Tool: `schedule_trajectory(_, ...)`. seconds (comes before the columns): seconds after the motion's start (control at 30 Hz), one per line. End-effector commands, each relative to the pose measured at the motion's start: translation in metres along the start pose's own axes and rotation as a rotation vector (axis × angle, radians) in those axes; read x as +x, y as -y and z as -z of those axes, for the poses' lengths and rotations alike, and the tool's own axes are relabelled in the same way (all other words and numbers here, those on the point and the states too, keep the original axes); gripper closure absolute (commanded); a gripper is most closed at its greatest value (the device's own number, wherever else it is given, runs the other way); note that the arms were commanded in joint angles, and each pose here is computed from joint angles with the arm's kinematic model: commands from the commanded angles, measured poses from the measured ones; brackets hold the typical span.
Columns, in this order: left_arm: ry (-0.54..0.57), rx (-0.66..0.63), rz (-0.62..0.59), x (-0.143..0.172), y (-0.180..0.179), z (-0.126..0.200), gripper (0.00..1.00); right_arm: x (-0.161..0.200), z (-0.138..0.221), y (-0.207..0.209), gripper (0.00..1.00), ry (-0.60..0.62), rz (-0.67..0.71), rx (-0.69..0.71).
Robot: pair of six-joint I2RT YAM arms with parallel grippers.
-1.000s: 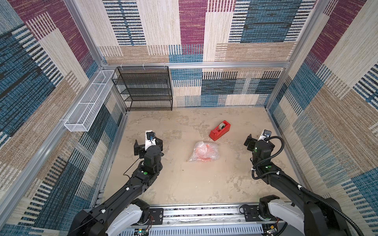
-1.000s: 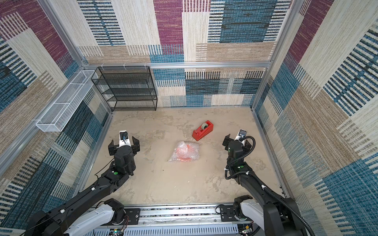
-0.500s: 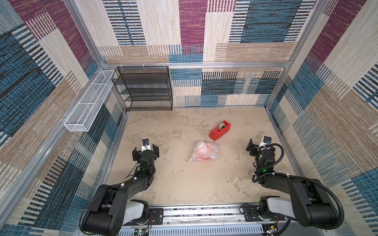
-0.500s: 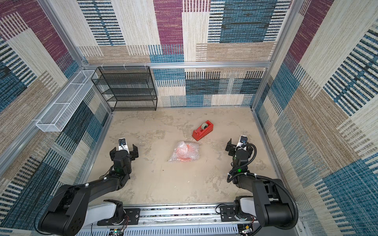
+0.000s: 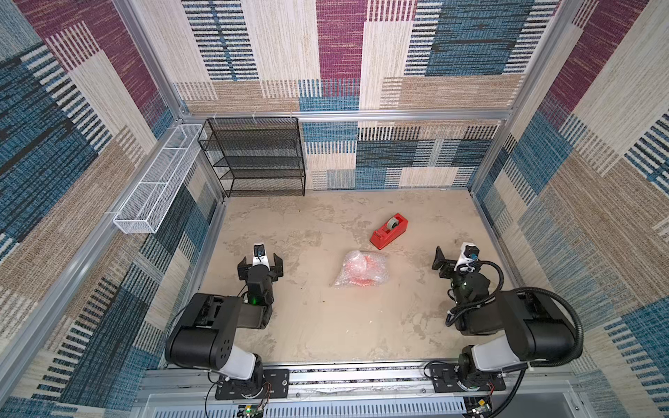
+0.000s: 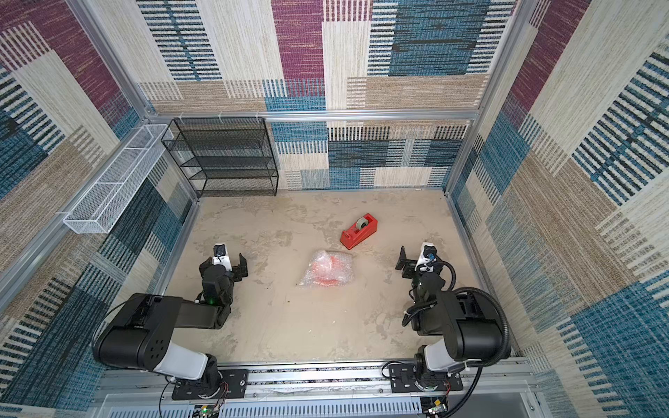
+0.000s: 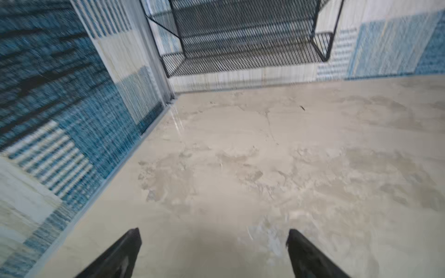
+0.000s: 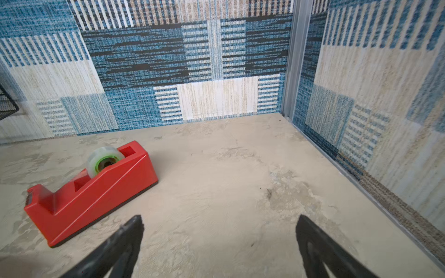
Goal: Wrap bowls in bubble wrap
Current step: Reset both arms
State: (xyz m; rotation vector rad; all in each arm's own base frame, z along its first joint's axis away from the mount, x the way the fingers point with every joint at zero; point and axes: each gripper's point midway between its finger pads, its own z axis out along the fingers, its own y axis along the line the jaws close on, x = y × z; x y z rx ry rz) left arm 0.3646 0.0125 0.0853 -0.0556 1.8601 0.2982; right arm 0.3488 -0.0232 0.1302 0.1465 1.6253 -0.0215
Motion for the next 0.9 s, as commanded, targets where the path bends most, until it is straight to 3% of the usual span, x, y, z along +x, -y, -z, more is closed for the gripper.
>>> schedule_trajectory(0.0,0.092,0.037,0.013,-0.025,0.006,0.002,0.0,-0.021,-0.005,-0.006,0.01,0.076,0.001,-0.03)
schedule_trajectory(0.23,0.148,0.074,0.004,-0.029,0.01,0.009,0.0,-0.017,-0.016,-0.008,0.01,0.039,0.01,-0.035)
schedule_trajectory(0.77,0.116,0.081,-0.007,-0.028,0.013,0.003,0.0,-0.014,-0.022,-0.02,0.01,0.012,0.042,-0.101)
schedule_trajectory(0.87,0.083,0.148,-0.026,-0.026,0.022,-0.002,0.0,-0.013,-0.022,-0.02,0.01,0.011,0.039,-0.1)
